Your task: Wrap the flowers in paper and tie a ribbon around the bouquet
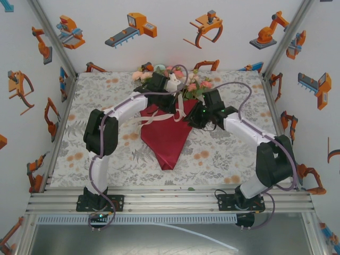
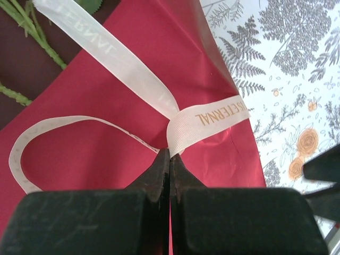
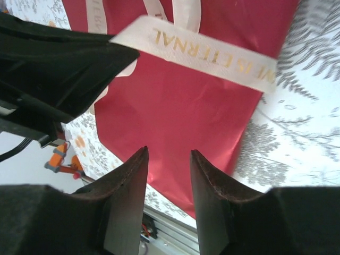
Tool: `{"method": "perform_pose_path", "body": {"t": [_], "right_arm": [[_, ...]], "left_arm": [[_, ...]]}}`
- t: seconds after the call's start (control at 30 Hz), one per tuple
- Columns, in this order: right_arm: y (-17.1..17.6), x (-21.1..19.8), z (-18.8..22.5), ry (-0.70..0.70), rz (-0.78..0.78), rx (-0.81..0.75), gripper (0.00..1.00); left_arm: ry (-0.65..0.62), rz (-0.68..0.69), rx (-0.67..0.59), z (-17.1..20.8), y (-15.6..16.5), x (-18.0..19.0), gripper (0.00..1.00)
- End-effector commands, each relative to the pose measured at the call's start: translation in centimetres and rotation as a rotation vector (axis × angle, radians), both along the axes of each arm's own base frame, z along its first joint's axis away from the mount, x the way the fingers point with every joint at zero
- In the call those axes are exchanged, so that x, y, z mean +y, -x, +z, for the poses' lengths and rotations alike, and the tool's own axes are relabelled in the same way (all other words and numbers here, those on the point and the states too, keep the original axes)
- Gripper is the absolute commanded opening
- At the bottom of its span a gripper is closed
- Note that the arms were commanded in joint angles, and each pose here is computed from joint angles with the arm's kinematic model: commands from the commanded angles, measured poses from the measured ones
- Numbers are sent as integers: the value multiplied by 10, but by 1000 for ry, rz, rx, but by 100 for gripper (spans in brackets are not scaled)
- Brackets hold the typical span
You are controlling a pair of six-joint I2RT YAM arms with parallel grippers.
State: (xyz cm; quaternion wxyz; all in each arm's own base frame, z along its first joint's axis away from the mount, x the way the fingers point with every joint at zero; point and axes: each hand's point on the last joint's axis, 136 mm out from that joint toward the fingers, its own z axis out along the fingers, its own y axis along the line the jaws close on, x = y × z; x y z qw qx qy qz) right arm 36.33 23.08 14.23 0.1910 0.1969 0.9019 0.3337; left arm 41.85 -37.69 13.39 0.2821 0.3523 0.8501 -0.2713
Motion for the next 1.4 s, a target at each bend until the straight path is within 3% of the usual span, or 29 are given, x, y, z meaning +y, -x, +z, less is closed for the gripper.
{"method": "perform_pose_path", "body": {"t": [0.0, 0.5, 0.8, 1.0, 1.2, 1.37], "right_arm": [[-22, 12, 1, -114, -173, -1, 40], [-69, 2, -45, 33, -403, 21, 44], [-71, 13, -71, 79, -379, 76, 42], [-65, 13, -84, 109, -351, 102, 28], [-58, 13, -65, 114, -295, 66, 0], [-25, 10, -23, 170, -107, -1, 0]], "left_arm": [[12, 64, 30, -4, -11, -2, 4], [23, 125, 115, -17, -7, 1, 4], [16, 131, 139, -25, 1, 3, 4], [9, 137, 139, -26, 0, 6, 4], [-9, 155, 126, -29, -2, 10, 4], [-51, 203, 115, -37, -10, 19, 3]]}}
